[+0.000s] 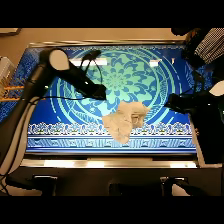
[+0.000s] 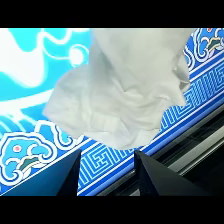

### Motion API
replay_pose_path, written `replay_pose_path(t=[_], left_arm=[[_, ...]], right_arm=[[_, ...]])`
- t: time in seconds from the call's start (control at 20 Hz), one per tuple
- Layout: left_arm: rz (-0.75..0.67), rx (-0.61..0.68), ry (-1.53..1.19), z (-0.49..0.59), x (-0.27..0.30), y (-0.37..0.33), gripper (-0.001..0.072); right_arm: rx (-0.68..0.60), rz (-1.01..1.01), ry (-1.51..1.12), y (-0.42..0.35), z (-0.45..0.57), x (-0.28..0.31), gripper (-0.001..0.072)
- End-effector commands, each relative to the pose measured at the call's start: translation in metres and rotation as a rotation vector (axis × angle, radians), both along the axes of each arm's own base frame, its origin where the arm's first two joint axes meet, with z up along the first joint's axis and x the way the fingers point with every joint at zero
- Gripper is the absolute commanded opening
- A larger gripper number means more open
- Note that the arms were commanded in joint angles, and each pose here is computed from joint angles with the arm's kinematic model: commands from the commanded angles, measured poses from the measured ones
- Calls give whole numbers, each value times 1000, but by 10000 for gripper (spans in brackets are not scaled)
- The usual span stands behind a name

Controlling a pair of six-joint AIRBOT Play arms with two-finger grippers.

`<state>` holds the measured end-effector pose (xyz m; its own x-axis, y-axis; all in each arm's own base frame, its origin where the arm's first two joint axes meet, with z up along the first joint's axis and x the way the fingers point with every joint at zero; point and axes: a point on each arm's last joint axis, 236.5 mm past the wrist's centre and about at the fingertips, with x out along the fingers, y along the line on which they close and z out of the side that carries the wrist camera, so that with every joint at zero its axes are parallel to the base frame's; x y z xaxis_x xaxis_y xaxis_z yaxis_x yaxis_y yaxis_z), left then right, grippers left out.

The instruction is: Fold the clothes and pants, and hang the long-sleeved shirts on hangers.

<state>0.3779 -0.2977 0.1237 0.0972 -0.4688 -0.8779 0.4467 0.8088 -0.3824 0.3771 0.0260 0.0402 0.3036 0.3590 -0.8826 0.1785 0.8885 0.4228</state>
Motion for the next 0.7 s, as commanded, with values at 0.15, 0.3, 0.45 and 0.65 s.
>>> replay_pose_path(t=[0.15,0.3,0.45,0.65], left_arm=[[84,14,-29,15,17,40,382],[86,19,-18,9,19,40,381],[113,31,15,-3,23,41,437],[202,73,41,-10,31,59,709]], right_arm=[[353,11,53,33,-87,50,380],[408,-20,65,38,-111,60,380],[399,2,59,52,-123,64,379],[363,56,72,76,-133,61,200]])
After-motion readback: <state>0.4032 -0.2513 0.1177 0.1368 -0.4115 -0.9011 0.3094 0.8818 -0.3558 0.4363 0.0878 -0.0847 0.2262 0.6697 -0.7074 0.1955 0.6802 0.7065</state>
